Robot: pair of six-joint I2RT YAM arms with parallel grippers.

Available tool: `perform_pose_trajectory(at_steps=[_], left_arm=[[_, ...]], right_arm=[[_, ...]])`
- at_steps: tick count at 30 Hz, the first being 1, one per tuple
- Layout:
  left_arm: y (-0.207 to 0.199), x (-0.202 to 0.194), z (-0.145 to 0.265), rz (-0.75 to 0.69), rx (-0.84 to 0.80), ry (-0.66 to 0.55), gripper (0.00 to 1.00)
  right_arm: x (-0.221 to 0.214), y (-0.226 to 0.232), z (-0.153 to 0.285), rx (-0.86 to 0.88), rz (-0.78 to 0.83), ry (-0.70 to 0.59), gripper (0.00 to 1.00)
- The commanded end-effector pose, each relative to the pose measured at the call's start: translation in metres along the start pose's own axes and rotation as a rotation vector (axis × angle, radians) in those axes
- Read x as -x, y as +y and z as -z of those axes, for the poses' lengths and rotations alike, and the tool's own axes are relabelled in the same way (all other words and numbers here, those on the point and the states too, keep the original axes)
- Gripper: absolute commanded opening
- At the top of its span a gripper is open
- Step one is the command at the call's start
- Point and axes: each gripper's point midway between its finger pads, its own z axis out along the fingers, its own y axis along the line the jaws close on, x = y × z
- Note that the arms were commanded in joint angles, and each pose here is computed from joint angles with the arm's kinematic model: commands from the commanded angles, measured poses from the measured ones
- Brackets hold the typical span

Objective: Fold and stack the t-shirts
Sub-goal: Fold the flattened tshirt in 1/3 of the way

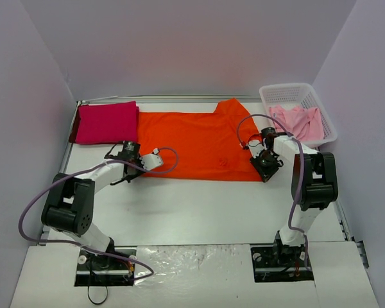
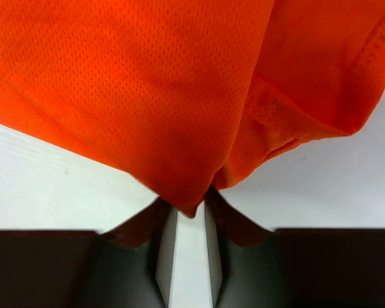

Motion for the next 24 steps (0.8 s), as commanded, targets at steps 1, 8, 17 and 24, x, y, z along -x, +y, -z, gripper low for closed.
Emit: perform_pose_trajectory(at_steps=[1,8,17,24], left_arm=[[-0.002,0.003,0.02,0.006,-0.01,-0.016,0.09],[0.002,0.012,0.032,0.023,-0.002,-0.039,0.14],[0.013,0.022,0.053,0.036,0.044,-0.066,0.18],[0.032,0.066,0.082,0.302,-0.085,-0.274,0.21]], right_arm=[[-0.004,0.0,0.008,0.018,0.007,0.025,0.23],[0.012,-0.001,0.037,0.02,0.017,-0.04,0.48],[0.032,0.001,0.089,0.011,0.052,-0.175,0.58],[0.059,0.004,0.118,0.022,0.051,-0.308,0.56]])
